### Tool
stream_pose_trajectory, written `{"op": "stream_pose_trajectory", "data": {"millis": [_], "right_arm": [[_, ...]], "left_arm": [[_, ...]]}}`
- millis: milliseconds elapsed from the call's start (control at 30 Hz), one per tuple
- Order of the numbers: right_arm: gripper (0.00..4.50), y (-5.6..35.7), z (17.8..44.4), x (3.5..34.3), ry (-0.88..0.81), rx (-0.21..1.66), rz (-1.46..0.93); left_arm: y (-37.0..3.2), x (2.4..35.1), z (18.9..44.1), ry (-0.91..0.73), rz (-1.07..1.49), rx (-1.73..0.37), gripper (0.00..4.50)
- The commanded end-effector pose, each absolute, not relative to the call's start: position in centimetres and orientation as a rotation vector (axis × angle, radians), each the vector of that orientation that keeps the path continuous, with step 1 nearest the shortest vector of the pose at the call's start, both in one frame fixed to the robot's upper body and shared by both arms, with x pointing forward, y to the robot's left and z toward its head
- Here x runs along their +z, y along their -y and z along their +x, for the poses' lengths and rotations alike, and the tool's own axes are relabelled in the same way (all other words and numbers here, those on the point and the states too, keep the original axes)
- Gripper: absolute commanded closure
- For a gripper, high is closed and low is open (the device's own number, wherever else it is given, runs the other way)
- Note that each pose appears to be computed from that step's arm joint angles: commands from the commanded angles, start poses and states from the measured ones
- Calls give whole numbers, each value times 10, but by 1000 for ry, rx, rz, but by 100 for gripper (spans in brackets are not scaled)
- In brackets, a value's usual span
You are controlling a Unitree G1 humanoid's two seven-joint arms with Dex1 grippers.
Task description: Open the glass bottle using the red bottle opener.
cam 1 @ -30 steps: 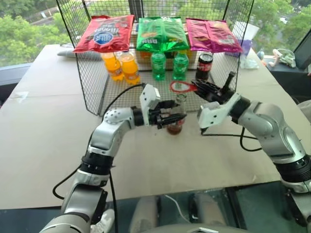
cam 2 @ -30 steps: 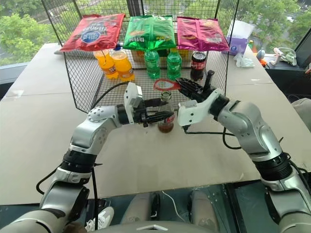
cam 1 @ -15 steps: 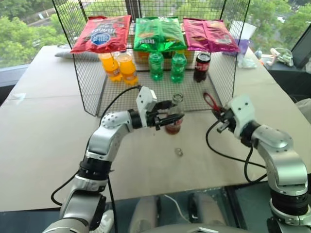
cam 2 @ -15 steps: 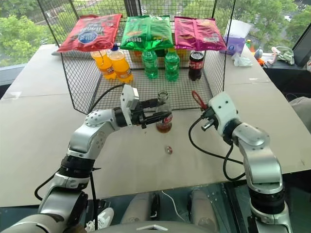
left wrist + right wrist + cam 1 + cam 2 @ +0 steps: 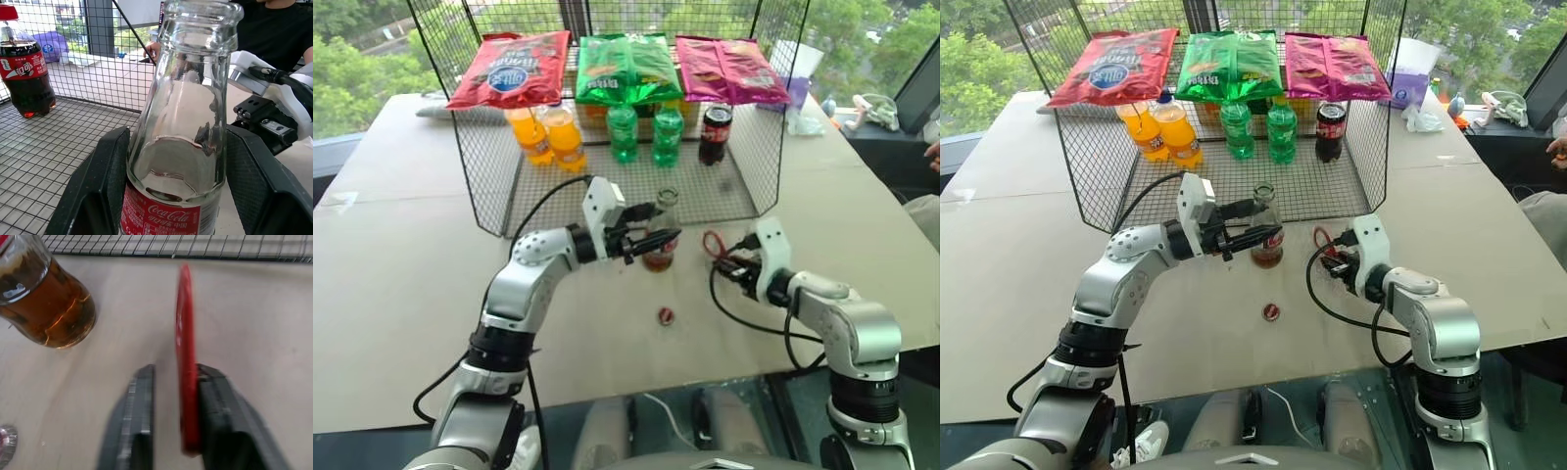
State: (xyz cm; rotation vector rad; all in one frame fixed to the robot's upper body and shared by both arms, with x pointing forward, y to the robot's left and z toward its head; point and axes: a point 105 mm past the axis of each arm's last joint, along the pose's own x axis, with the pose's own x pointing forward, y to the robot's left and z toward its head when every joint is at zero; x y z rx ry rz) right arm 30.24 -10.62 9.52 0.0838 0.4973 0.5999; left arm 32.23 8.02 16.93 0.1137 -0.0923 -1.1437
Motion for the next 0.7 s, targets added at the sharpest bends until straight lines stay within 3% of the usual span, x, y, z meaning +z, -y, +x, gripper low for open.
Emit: {"op": "stream_pose_trajectory", "data": {"millis": [33, 133, 300, 333, 400, 433, 700], "right_arm": [[129, 115, 305, 110, -439, 572, 78], [9, 125, 310, 123, -367, 530, 29], [9, 141, 313, 141, -258, 485, -122], [0, 142, 313, 143, -247, 486, -129], [0, 144, 313, 145, -229, 489, -162], [0, 145, 314, 146, -222, 484, -177], [0, 141, 309, 157, -145, 536, -214]], "left_arm": [[-93, 180, 328, 127, 156, -1059, 222], [-94, 182, 329, 132, 149, -1053, 222], [-95, 184, 328, 138, 138, -1052, 222], [-95, 184, 327, 137, 136, -1056, 120], [-95, 183, 326, 132, 134, -1061, 29], [-96, 183, 326, 132, 134, -1059, 5], [-100, 185, 323, 134, 132, -1053, 5]]}}
